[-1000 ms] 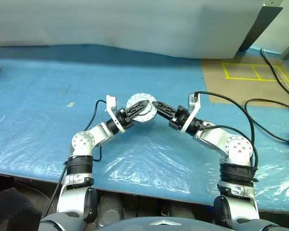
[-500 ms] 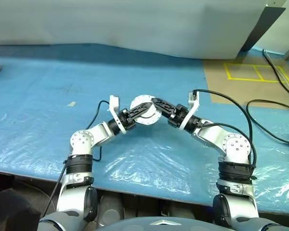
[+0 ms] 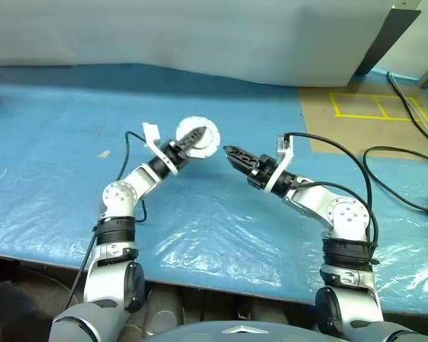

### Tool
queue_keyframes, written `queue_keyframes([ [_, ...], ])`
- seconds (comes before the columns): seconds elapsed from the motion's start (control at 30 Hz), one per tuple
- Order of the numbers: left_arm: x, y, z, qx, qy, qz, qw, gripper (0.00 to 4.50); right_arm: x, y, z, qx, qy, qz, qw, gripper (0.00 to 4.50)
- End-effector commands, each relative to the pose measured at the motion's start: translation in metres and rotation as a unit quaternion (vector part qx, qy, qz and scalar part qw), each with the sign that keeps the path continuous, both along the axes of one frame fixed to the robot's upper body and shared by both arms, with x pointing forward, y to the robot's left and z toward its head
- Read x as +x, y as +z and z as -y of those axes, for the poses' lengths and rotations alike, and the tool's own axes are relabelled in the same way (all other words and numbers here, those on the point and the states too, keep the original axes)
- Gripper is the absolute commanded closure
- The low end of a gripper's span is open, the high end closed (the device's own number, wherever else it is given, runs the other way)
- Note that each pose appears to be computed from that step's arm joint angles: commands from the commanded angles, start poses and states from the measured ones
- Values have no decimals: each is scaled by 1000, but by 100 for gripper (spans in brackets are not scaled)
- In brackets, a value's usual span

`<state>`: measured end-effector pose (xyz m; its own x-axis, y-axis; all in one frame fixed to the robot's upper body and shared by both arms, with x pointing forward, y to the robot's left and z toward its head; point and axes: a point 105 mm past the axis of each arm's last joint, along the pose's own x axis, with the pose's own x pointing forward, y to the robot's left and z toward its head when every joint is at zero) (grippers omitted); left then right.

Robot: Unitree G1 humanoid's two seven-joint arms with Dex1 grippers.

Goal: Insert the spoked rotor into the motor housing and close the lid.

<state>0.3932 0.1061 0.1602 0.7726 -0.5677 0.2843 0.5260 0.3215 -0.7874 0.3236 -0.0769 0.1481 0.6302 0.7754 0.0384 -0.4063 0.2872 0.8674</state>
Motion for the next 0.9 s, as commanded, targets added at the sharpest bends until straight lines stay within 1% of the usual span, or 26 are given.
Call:
queue_keyframes([
  [0.03,20,17,-34,7,101,30,994,186,1,10,-4,2,10,20,1000,185],
  [0.17,40,-3,-67,27,170,-24,985,186,2,10,-6,-3,17,23,1000,185],
  [0.37,52,-19,-110,47,256,-62,964,186,2,8,-7,-15,25,24,999,185],
  [0.47,52,-29,-116,66,268,-69,959,186,2,8,-8,-18,28,25,999,185],
  [0.6,52,-50,-120,107,287,-96,947,186,3,6,-10,-25,32,24,999,185],
  [0.63,51,-53,-119,105,285,-98,948,186,3,6,-10,-25,32,24,999,185],
  [0.67,51,-55,-119,103,283,-99,948,134,3,6,-10,-25,33,24,999,183],
  [0.73,50,-61,-124,118,293,-111,942,81,3,5,-10,-26,33,25,999,183],
  [0.77,50,-62,-125,126,296,-113,940,41,3,5,-10,-27,32,25,999,183],
  [0.8,49,-63,-134,139,313,-120,932,16,3,5,-10,-28,32,25,999,183],
  [0.9,47,-60,-158,173,361,-124,908,16,3,4,-10,-29,30,26,999,183],
])
